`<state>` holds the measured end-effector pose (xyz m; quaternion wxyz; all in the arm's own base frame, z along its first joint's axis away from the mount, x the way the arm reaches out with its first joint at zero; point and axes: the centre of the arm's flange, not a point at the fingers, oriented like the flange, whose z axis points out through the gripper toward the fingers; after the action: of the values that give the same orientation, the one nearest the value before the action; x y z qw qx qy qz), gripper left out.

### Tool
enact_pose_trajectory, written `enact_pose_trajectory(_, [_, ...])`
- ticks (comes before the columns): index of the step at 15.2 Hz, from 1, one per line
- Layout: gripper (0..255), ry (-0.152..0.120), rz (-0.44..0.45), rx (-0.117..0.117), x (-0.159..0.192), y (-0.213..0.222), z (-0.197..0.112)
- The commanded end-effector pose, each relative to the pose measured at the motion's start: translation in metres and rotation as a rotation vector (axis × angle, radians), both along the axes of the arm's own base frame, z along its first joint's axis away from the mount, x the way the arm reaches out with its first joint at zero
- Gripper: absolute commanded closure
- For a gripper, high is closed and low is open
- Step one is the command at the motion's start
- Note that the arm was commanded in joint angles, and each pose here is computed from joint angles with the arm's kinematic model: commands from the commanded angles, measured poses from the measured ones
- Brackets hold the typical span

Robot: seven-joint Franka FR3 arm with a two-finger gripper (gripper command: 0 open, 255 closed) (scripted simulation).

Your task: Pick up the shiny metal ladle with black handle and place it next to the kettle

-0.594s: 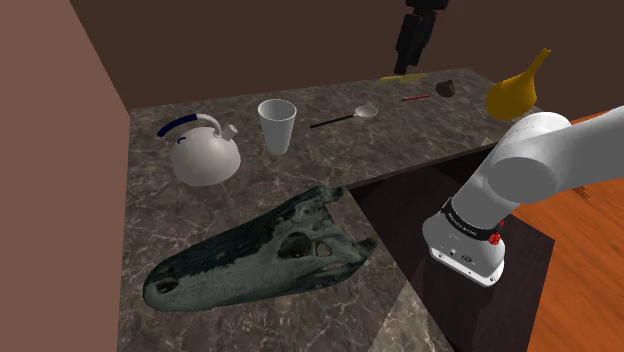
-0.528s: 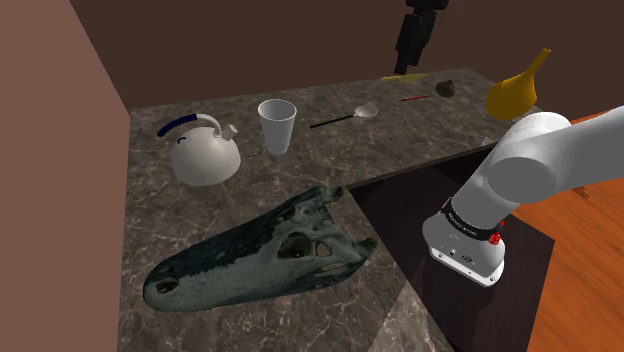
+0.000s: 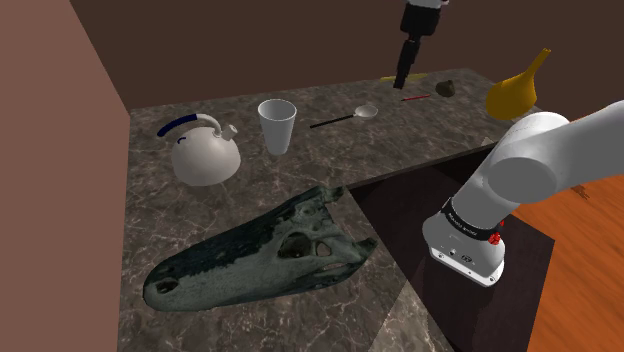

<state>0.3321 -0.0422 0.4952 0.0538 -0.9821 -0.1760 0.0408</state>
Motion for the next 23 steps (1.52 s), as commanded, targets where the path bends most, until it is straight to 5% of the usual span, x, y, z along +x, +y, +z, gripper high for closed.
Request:
enact_pose_trajectory(1, [0,-0.012,0.061,0.007,0.01,-0.015,-0.021])
enact_pose_trajectory(23, [0,-0.123,0.677,0.088,0.176,-0.139,-0.218])
